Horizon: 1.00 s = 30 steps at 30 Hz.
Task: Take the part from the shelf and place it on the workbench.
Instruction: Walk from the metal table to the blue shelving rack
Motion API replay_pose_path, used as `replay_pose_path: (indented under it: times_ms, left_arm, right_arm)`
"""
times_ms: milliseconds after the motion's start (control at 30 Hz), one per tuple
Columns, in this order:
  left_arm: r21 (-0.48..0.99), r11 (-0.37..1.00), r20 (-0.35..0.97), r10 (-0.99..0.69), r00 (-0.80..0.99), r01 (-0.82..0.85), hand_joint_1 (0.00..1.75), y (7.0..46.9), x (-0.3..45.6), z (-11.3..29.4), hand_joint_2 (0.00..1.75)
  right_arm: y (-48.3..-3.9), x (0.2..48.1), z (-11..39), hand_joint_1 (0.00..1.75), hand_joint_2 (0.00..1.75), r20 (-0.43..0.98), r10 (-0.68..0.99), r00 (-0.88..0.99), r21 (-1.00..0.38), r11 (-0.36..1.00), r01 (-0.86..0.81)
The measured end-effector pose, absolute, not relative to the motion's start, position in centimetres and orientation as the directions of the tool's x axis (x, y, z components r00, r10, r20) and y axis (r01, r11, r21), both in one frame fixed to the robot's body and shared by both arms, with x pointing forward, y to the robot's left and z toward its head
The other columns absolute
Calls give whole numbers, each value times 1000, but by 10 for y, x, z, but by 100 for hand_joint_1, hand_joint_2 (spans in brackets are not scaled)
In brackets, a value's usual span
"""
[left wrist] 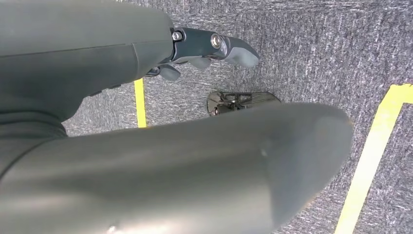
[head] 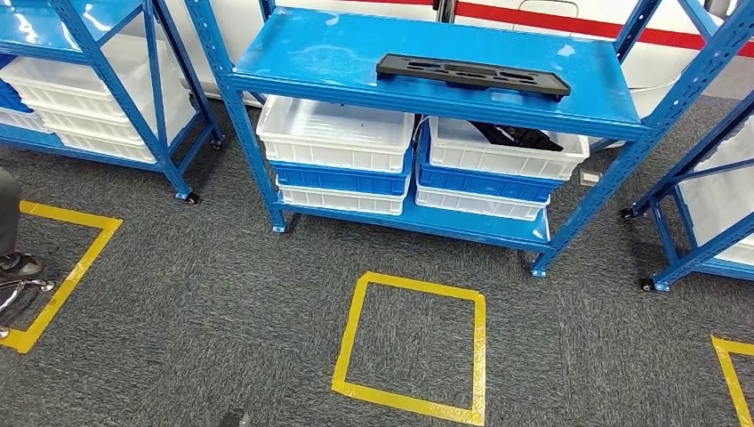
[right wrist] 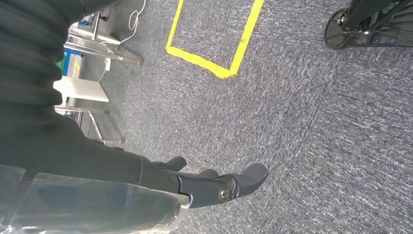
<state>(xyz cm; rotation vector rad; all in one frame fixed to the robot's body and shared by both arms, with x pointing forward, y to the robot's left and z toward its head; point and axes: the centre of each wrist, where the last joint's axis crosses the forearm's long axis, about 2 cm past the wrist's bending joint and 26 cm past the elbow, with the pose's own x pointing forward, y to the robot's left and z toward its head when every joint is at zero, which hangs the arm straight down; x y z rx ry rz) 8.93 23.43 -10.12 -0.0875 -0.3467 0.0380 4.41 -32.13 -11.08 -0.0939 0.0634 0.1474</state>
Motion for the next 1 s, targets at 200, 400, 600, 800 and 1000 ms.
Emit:
replay_pose_path:
  times_ms: [200, 400, 600, 800, 1000]
  left_arm:
    - [-91, 996, 339, 54, 939, -24, 0, 234, 89, -101, 0]
    - [-95, 995, 346, 58, 936, -27, 0, 233, 89, -101, 0]
    - [-94, 995, 349, 59, 935, -28, 0, 233, 89, -101, 0]
    - [-97, 995, 356, 54, 933, -21, 0, 231, 88, -101, 0]
    - [-98, 995, 351, 52, 935, -18, 0, 230, 86, -101, 0]
  right_arm:
    - [-321, 45, -111, 0, 175, -78, 149, 986, -90, 984, -155]
    - [-323, 46, -110, 0, 175, -81, 143, 986, -92, 984, -151]
    - [-323, 47, -110, 0, 175, -83, 143, 986, -91, 984, -150]
    - [-325, 51, -110, 0, 175, -81, 148, 986, -97, 983, -155]
    - [-326, 51, -110, 0, 175, -91, 149, 985, -98, 983, -158]
